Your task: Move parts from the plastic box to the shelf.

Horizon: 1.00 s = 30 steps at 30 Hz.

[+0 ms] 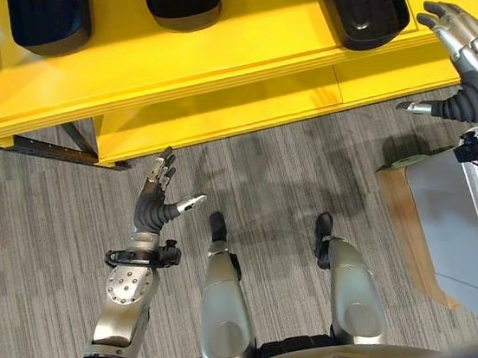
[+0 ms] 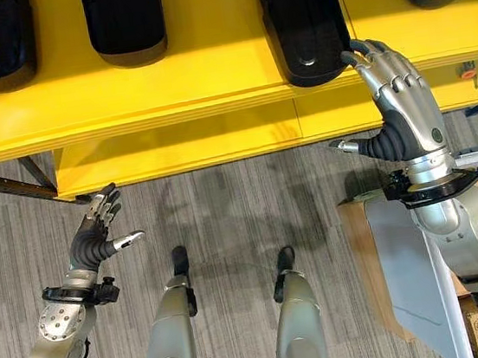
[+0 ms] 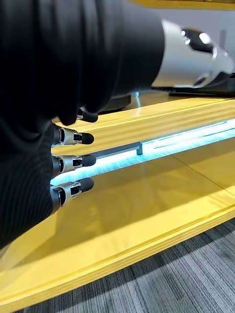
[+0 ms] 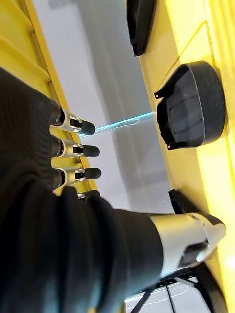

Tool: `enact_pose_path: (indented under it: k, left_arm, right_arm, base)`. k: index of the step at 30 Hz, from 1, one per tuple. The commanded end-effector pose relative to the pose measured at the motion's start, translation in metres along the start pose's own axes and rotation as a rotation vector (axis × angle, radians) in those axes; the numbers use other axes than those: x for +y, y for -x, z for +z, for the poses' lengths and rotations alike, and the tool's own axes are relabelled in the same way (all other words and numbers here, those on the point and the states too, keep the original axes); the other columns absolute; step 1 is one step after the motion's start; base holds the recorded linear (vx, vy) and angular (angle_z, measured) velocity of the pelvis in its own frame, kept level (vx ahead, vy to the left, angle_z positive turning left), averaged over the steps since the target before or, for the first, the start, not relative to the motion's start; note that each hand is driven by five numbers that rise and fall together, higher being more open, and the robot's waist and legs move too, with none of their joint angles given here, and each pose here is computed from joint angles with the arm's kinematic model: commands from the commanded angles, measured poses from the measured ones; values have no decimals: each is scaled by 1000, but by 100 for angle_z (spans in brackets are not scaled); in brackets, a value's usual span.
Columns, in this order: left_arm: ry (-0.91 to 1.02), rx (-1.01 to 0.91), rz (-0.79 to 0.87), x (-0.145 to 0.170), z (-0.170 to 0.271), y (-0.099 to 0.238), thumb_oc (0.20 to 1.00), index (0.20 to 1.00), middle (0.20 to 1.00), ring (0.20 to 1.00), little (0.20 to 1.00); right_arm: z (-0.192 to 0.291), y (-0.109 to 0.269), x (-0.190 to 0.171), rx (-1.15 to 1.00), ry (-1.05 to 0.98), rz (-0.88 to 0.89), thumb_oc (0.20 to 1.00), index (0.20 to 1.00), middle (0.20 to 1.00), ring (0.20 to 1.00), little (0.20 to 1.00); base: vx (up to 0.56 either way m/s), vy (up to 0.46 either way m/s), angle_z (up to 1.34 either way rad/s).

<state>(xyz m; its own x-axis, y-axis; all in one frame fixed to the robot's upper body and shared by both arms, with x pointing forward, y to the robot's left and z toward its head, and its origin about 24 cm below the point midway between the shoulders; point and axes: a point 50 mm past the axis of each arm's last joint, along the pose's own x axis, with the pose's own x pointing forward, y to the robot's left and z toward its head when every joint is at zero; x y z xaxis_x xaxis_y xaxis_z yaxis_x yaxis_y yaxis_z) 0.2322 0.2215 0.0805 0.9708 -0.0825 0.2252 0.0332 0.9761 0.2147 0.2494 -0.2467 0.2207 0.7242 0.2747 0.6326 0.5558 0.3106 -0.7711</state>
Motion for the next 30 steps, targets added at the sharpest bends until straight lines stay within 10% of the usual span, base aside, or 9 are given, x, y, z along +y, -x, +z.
enact_pose_path:
  k: [1,14,30]
  left_arm:
    - [-17,-78,-13,-3,13,3,1000,1000,1000,1000,1000]
    - [-4,-84,-24,-7,12,-2,1000,1000,1000,1000,1000]
    - [-1,-73,-39,-4,10,0,1000,1000,1000,1000,1000]
  right_arm:
    - [-2,-13,2,-30,60,-4,1000,1000,1000,1000,1000]
    - [-25,-10,71,199,-147,180,1000,1000,1000,1000,1000]
    - [-50,-16,75,329,-202,174,1000,1000,1000,1000,1000]
  base:
    - [-44,-4,-6]
    - [-10,-6,-2]
    - [0,0,0]
